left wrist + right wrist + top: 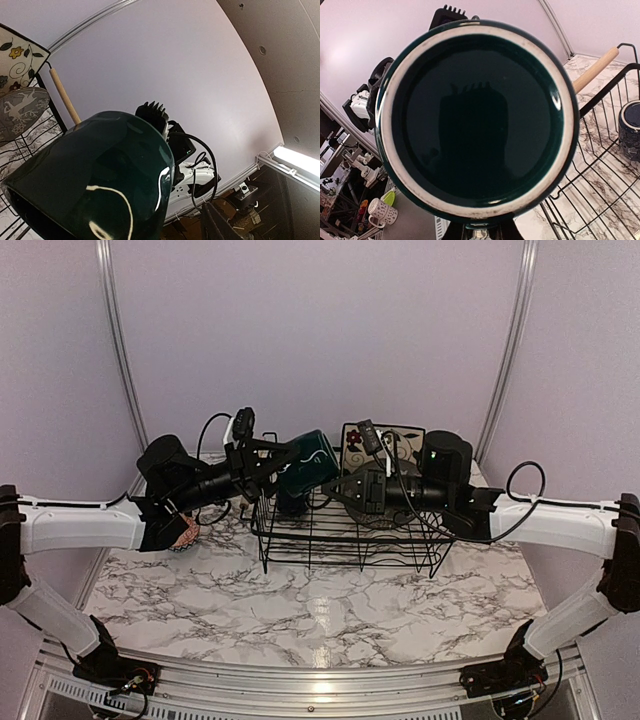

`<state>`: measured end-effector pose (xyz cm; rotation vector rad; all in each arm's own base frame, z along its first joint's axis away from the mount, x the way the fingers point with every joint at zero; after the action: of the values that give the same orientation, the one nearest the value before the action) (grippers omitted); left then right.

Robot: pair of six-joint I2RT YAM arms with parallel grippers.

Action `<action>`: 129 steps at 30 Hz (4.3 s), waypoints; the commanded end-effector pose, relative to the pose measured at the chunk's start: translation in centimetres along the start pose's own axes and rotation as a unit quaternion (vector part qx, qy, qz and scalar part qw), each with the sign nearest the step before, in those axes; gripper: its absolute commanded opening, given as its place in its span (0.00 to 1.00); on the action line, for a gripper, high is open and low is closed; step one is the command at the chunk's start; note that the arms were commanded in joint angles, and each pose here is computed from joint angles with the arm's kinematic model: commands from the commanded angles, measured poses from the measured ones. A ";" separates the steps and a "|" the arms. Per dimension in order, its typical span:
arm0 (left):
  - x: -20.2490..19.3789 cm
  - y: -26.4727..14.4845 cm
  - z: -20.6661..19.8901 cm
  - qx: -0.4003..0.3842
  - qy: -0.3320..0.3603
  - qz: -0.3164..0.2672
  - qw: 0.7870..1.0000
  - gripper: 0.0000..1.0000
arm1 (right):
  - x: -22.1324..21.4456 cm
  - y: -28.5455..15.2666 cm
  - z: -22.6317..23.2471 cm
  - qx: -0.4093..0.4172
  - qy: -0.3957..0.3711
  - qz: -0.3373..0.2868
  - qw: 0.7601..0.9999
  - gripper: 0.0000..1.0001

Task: Unload the mixed dishes from the dish rack
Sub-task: Pass from the right arm to the left, then place the cup at the corner of the board.

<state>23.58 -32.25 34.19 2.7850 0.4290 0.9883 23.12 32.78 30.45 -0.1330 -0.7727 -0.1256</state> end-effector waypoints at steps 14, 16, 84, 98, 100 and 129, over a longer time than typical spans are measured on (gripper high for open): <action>0.9 0.8 -2.4 -0.053 0.013 -0.004 0.998 0.10 | 1.5 -0.5 2.5 0.040 -0.044 -0.036 0.998 0.00; 0.8 0.6 -2.5 -0.055 0.015 -0.003 0.998 0.06 | 1.5 -0.5 2.5 0.037 -0.043 -0.037 0.998 0.06; 0.6 -31.4 17.6 0.780 0.004 0.097 0.619 0.00 | 2.9 -3.0 -0.1 -0.110 -0.060 -0.072 0.990 0.87; -0.7 -31.9 19.6 0.783 -0.012 0.119 0.610 0.07 | 3.2 -3.2 0.1 -0.114 -0.064 -0.074 0.989 0.97; -0.7 -31.9 19.7 0.783 -0.013 0.119 0.610 0.10 | 3.2 -3.3 0.1 -0.115 -0.064 -0.074 0.989 0.97; 3.4 -29.4 13.5 0.739 0.036 0.055 0.670 0.58 | 2.8 -2.0 -3.6 -0.197 -0.041 -0.047 0.978 0.97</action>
<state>28.84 -3.72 16.66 4.1731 1.8159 0.8703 25.56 29.96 30.64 -0.3713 -0.8472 -0.3422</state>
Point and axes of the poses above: each gripper's point midway between its finger pads, its own y axis out along the fingers, its own z axis along the line the jaws close on, x = y × z, the point moved 5 cm from there along -y, back along the fingers, and after that the axes turned 9 degrees about y, right-handed, at the moved point
